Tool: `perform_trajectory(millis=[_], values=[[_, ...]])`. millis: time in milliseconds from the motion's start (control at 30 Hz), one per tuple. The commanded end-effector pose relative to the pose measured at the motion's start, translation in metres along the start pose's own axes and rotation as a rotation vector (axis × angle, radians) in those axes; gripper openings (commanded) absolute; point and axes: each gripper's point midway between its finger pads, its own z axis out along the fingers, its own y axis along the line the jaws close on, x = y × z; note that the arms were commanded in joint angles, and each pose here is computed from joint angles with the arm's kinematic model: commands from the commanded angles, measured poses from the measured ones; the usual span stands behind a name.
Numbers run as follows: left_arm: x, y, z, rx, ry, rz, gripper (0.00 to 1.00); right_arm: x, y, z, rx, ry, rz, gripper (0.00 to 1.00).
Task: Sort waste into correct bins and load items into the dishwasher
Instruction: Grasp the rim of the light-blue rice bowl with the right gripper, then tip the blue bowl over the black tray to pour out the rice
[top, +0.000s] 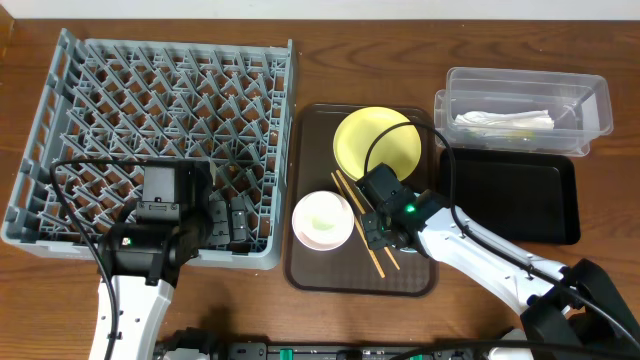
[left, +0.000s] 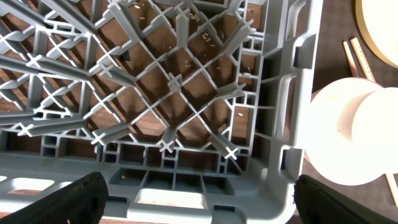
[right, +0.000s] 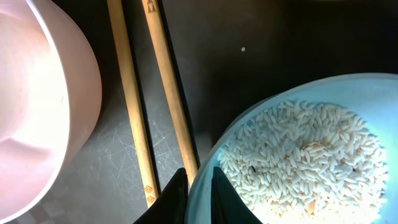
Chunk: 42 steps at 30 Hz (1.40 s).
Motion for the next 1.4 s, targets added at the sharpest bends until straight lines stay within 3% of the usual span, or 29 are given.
perform_trajectory(millis=[0,233,367,467,833,1033,1367], values=[[-0.006,-0.001,-0.006,-0.003,-0.021,0.002,0.98,0.004,-0.004,0.001,0.035,0.005,-0.003,0.11],[-0.006,-0.001,-0.006,-0.003,-0.021,0.002,0.98,0.008,-0.002,0.002,0.035,0.012,-0.014,0.1],[-0.006,-0.001,-0.006,-0.004,-0.021,0.002,0.98,0.011,-0.004,0.002,0.041,0.024,-0.015,0.01],[-0.006,-0.001,-0.006,-0.003,-0.021,0.002,0.98,0.01,-0.003,0.002,0.039,0.02,-0.015,0.01],[-0.006,-0.001,-0.006,-0.003,-0.021,0.002,0.98,-0.056,0.007,-0.064,-0.027,-0.158,0.033,0.01],[-0.006,-0.001,-0.006,-0.004,-0.021,0.002,0.98,-0.078,-0.024,-0.098,-0.053,-0.224,0.145,0.01],[-0.006,-0.001,-0.006,-0.004,-0.018,0.002,0.98,-0.082,-0.097,-0.103,-0.236,-0.19,0.405,0.01]])
